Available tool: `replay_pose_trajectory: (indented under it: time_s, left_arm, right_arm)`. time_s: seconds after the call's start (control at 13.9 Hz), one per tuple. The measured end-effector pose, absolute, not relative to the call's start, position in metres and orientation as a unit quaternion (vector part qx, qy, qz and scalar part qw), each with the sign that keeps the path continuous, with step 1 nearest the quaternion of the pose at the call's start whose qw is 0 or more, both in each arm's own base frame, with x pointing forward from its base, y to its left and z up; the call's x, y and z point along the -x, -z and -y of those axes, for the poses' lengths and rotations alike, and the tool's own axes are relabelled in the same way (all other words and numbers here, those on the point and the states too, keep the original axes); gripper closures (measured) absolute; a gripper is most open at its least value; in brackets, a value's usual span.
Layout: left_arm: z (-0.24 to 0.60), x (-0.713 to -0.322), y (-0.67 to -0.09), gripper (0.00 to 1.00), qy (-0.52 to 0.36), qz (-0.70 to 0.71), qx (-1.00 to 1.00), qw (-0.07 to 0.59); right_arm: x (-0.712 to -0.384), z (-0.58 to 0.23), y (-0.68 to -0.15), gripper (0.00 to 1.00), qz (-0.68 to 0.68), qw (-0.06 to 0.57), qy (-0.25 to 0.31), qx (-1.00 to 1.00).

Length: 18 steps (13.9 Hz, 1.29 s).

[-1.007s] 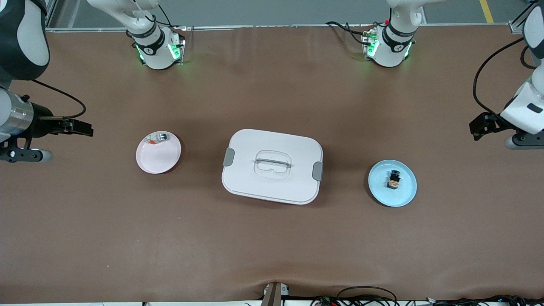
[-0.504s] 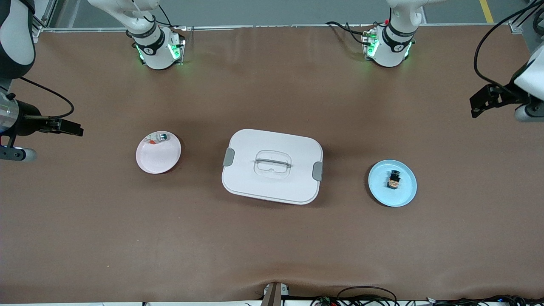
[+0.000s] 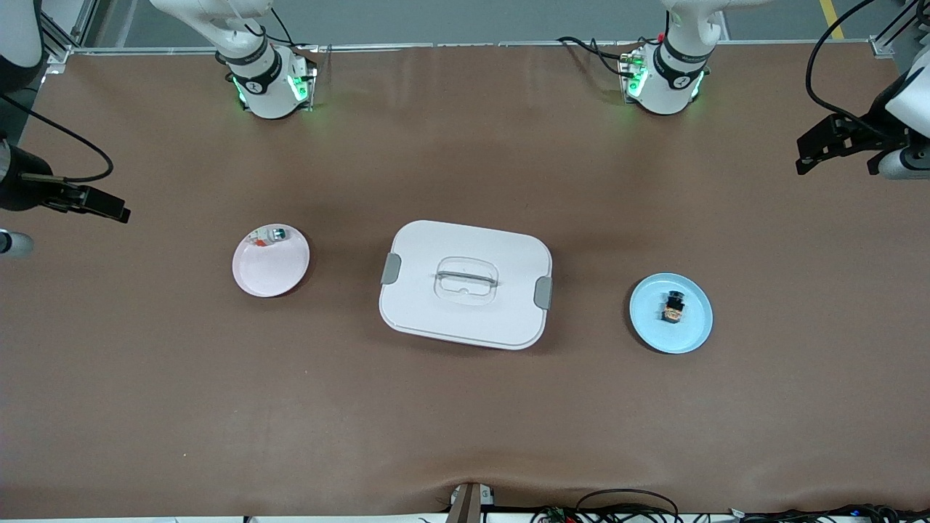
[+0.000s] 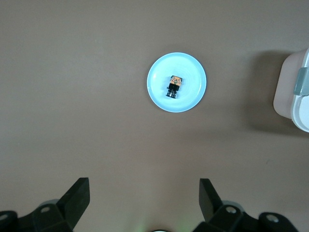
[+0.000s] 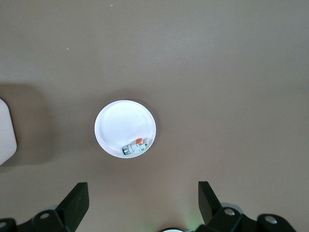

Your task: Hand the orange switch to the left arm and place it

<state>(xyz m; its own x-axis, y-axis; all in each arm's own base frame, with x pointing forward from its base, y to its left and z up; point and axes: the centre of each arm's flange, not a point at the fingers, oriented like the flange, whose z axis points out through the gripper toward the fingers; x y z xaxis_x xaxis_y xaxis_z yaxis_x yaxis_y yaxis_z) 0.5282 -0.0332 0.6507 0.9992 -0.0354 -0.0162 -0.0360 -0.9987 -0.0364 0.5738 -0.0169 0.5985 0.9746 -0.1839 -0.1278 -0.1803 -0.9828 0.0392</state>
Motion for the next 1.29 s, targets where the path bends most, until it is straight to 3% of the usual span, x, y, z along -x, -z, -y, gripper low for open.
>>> replay_pose_trajectory:
  time_s: [0.43, 1.29]
  left_arm:
    - [0.054, -0.519, -0.648, 0.0, -0.011, -0.018, 1.0, 0.02]
    - [0.052, -0.52, -0.649, 0.0, -0.009, -0.015, 1.0, 0.019]
  right_arm:
    - [-0.572, 0.015, -0.619, 0.0, 0.072, -0.004, 0.027, -0.997]
    - [-0.565, 0.021, -0.626, 0.0, 0.064, -0.012, 0.028, -0.997]
